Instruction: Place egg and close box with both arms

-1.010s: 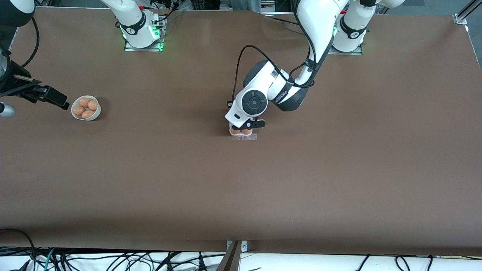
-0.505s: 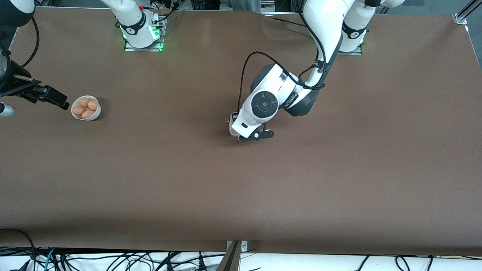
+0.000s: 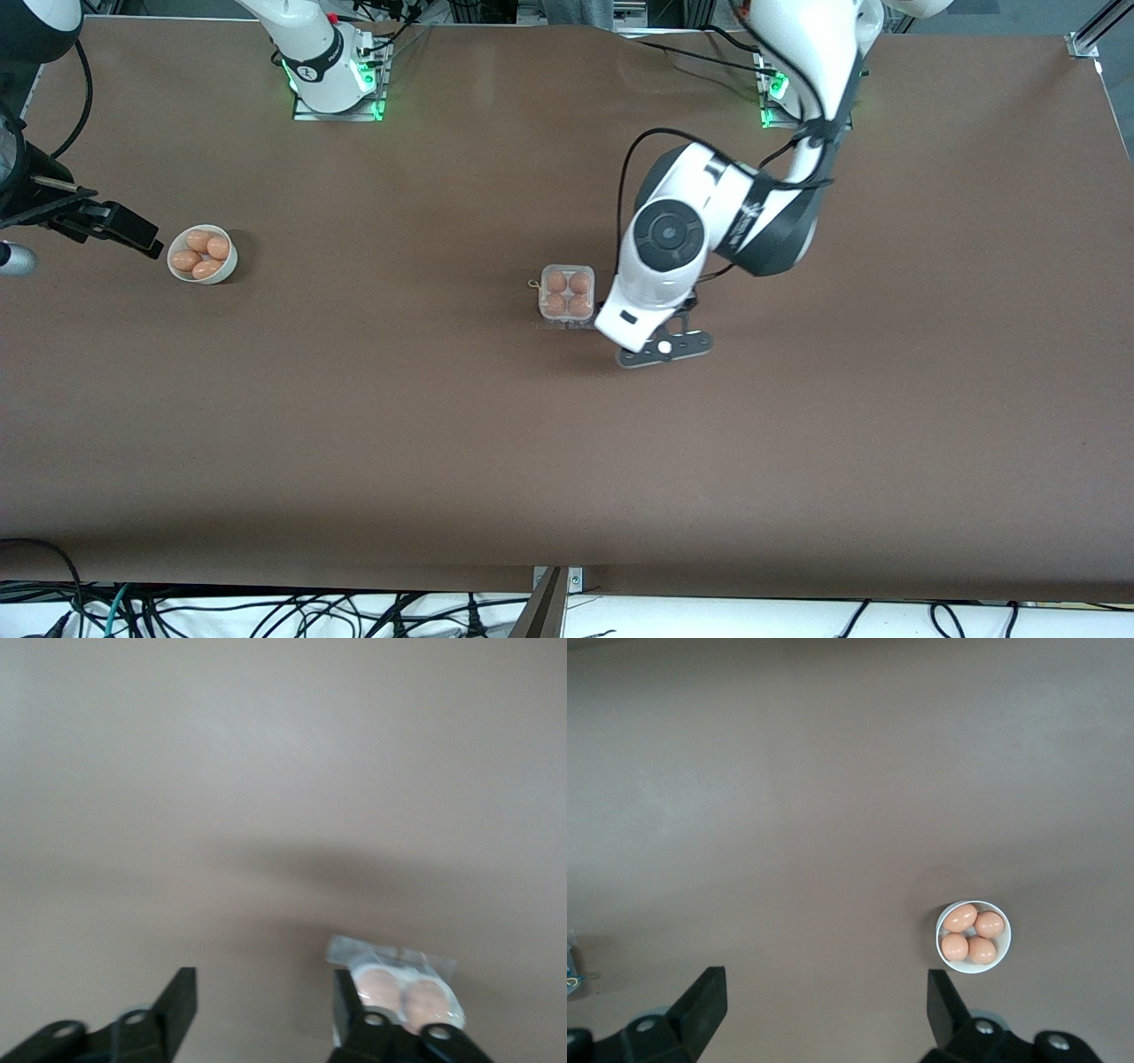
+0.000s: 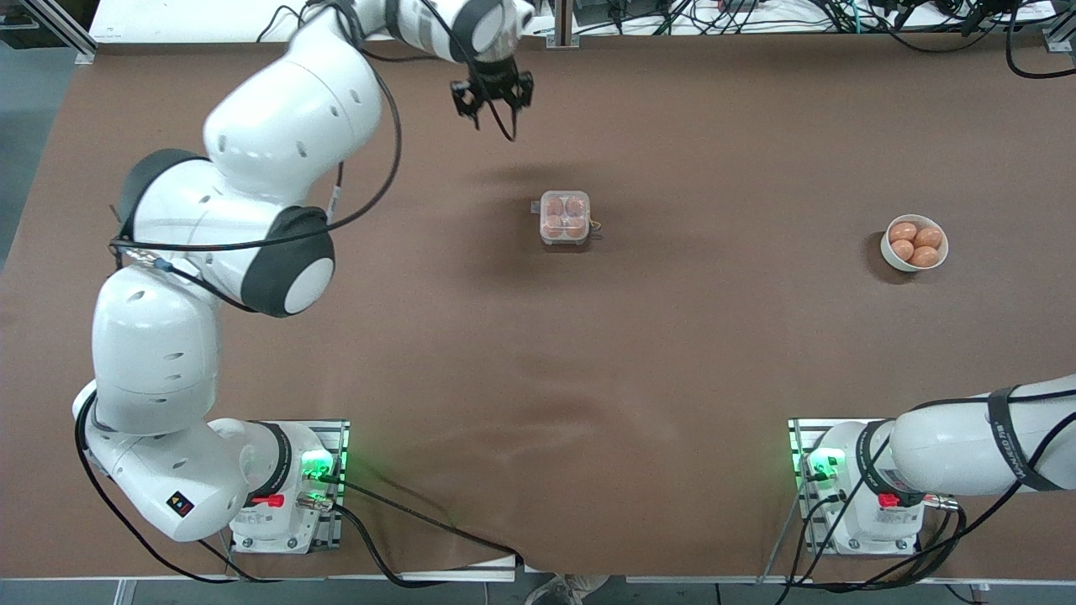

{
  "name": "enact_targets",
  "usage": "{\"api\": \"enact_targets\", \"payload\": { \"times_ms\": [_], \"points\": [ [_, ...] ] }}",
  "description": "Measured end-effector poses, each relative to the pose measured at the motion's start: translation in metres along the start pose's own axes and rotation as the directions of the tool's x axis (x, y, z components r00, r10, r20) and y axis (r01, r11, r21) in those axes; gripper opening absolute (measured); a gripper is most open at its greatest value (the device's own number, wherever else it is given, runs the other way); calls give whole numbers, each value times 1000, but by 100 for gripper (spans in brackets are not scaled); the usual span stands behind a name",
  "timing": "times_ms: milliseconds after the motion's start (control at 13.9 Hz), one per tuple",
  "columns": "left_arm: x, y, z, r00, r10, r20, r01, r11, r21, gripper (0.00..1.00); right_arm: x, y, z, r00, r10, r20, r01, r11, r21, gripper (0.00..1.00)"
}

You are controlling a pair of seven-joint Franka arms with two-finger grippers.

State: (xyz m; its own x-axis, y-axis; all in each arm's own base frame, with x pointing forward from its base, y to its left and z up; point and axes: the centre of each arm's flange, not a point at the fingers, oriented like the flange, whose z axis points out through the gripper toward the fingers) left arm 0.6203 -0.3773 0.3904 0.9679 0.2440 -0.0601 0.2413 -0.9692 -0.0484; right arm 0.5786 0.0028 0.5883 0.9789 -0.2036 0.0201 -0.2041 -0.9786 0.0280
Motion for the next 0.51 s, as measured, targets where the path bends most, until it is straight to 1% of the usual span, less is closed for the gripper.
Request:
{"api": "enact_targets", "payload": {
  "times_ms": [72, 144, 216, 361, 505],
  "points": [
    [18, -25, -21, 999, -30, -10, 30, 1000, -8, 89, 0, 0, 0, 1000, 0, 0, 0, 1000, 0, 100],
    [36, -53, -39, 999, -43, -4, 43, 999, -10, 97, 0, 0, 0, 1000, 0, 0, 0, 1000, 0, 100],
    [53, -84, -53, 999, -38, 12, 38, 999, -7, 100, 0, 0, 0, 1000, 0, 0, 0, 1000, 0, 100],
    [83, -146, -76, 999, -14, 43, 14, 1000, -3, 100, 0, 0, 0, 1000, 0, 0, 0, 1000, 0, 100],
    [105, -195, -86, 998, -2, 64, 3, 1000, -6, 100, 0, 0, 0, 1000, 0, 0, 0, 1000, 0, 100]
  ]
}}
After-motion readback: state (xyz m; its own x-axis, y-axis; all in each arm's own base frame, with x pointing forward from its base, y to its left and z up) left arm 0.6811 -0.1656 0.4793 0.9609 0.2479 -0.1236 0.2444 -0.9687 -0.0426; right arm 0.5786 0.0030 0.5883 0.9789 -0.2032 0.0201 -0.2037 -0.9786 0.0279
